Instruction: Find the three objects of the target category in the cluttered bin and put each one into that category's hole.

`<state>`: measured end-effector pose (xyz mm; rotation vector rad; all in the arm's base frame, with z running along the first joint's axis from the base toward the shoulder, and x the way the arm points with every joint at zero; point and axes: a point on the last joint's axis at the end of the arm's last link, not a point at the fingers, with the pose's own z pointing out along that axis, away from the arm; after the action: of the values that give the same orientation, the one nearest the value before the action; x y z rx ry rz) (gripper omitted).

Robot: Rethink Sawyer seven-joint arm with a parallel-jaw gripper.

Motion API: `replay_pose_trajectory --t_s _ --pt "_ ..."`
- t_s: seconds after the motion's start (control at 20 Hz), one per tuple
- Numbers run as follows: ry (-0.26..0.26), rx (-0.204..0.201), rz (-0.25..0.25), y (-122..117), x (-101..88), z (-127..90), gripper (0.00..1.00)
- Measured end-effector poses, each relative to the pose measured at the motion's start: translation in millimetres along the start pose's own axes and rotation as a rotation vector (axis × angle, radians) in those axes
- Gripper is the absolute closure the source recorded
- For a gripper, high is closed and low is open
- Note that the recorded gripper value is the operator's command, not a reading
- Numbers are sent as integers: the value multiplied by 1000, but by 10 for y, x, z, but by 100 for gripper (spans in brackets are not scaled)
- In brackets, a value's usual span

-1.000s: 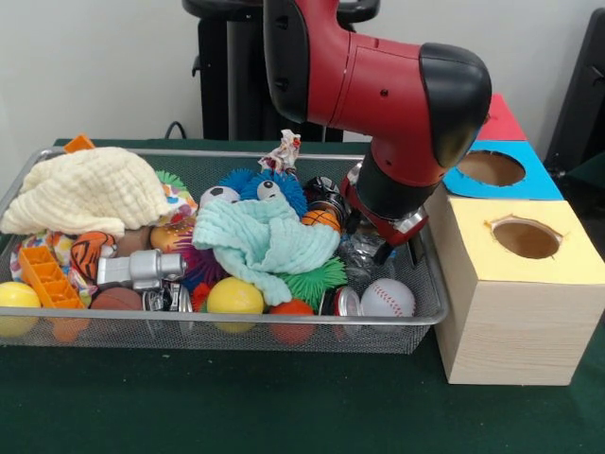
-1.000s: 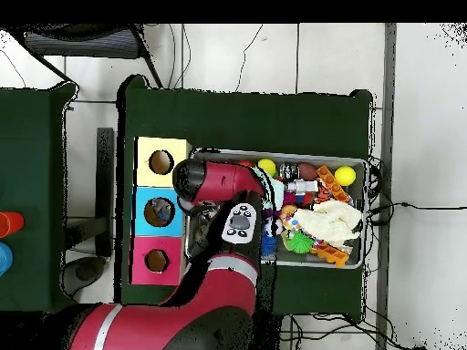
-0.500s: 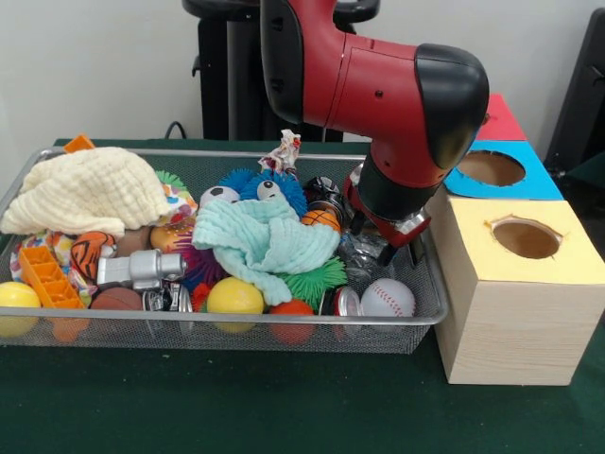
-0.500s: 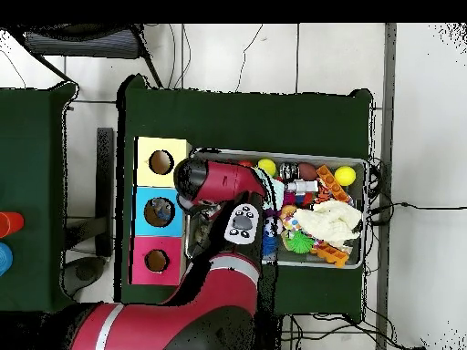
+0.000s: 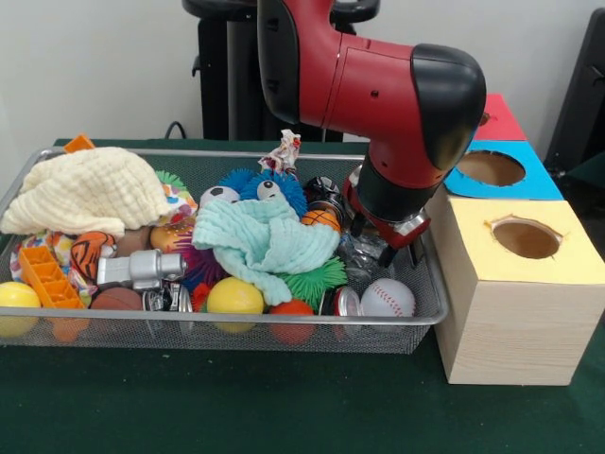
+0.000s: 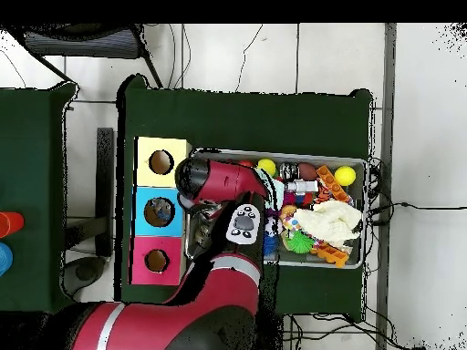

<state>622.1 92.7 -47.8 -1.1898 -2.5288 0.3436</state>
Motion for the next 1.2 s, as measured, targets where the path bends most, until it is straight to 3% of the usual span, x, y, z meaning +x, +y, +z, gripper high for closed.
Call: replay_pose_trajectory --t_s 0.35,0.7,0.8,1.2 --pt "-6 -10 4 14 -13 3 0" --pt "-55 -76 21 104 -107 -55 0" --pt "-88 -118 32 153 -174 -102 0" --pt "-91 -130 42 136 -164 -93 0"
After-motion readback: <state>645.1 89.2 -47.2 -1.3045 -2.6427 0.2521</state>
